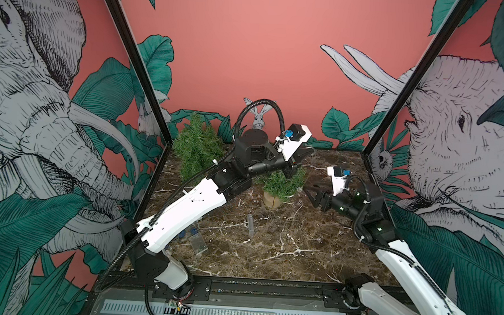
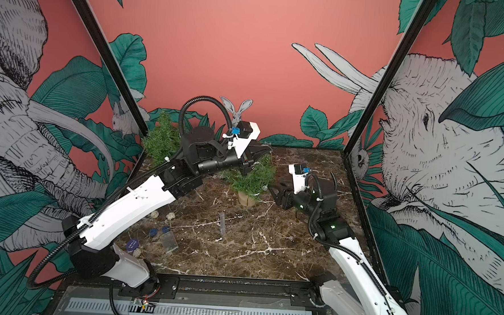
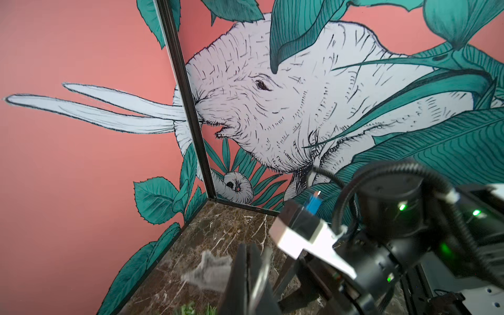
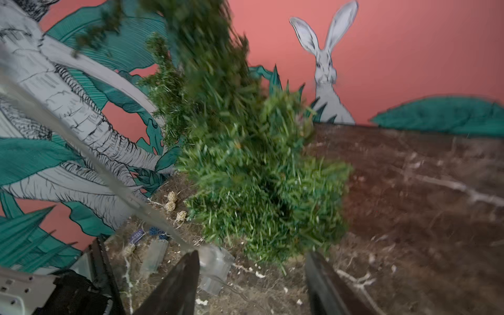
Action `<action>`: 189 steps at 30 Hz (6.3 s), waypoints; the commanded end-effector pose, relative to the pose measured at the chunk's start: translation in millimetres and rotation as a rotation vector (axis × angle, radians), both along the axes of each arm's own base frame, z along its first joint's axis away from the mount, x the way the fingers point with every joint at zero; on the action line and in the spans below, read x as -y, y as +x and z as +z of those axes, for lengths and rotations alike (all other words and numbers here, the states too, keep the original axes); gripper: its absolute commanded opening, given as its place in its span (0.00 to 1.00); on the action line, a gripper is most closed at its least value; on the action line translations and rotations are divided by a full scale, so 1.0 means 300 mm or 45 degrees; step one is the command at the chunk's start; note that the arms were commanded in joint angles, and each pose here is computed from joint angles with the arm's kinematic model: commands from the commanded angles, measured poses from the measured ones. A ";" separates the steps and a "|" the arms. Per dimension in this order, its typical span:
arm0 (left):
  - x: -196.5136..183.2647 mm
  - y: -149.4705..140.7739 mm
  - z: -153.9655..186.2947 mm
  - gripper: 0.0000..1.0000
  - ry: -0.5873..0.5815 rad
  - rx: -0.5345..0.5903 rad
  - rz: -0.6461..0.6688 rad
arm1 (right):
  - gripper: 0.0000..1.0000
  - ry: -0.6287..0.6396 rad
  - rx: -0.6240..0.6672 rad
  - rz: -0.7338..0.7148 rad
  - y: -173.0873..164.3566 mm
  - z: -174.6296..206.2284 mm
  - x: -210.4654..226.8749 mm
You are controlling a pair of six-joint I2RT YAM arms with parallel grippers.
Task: Wrap string light around the christmas tree
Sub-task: Wrap the light string around the Christmas tree.
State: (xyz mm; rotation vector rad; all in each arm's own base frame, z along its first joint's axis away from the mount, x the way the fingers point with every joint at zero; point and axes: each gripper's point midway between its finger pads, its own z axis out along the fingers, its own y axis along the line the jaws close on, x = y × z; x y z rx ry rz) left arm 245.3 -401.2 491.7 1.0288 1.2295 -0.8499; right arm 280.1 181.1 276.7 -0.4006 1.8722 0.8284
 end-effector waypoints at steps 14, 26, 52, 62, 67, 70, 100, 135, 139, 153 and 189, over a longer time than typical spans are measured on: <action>-0.060 -0.078 0.175 0.00 -0.038 0.058 -0.045 | 0.74 -0.053 -0.035 0.043 0.000 -0.303 -0.096; -0.049 -0.059 0.161 0.00 -0.005 0.064 -0.025 | 0.91 0.168 -0.198 0.015 -0.014 -0.433 -0.274; -0.063 -0.005 0.058 0.00 0.095 0.050 0.039 | 0.85 -0.251 -0.349 -0.277 -0.088 -0.572 -0.148; -0.066 0.012 0.038 0.00 0.116 0.040 0.048 | 0.91 -0.472 -0.375 -0.292 -0.107 -0.550 -0.014; -0.080 0.007 0.074 0.00 0.090 0.051 0.048 | 0.84 -0.316 -0.328 -0.180 -0.118 -0.511 -0.079; -0.079 0.001 0.085 0.00 0.080 0.043 0.037 | 0.83 -0.149 -0.234 -0.052 -0.135 -0.436 -0.172; -0.123 -0.012 0.157 0.00 0.055 0.086 0.076 | 0.00 -0.244 -0.219 -0.521 -0.098 -0.406 -0.028; -0.367 -0.022 -0.025 0.04 -0.082 -0.262 0.231 | 0.00 0.236 0.489 0.281 0.024 1.029 -0.393; -0.360 -0.008 -0.061 0.14 -0.156 -0.312 0.206 | 0.00 0.235 0.441 0.378 0.007 0.984 -0.491; -0.415 0.114 -0.115 0.33 -0.190 -0.383 0.292 | 0.00 0.322 0.322 0.554 -0.003 0.928 -0.651; -0.673 0.136 -0.042 0.00 -0.131 -0.185 0.762 | 0.70 0.151 0.325 0.252 0.146 0.797 -0.354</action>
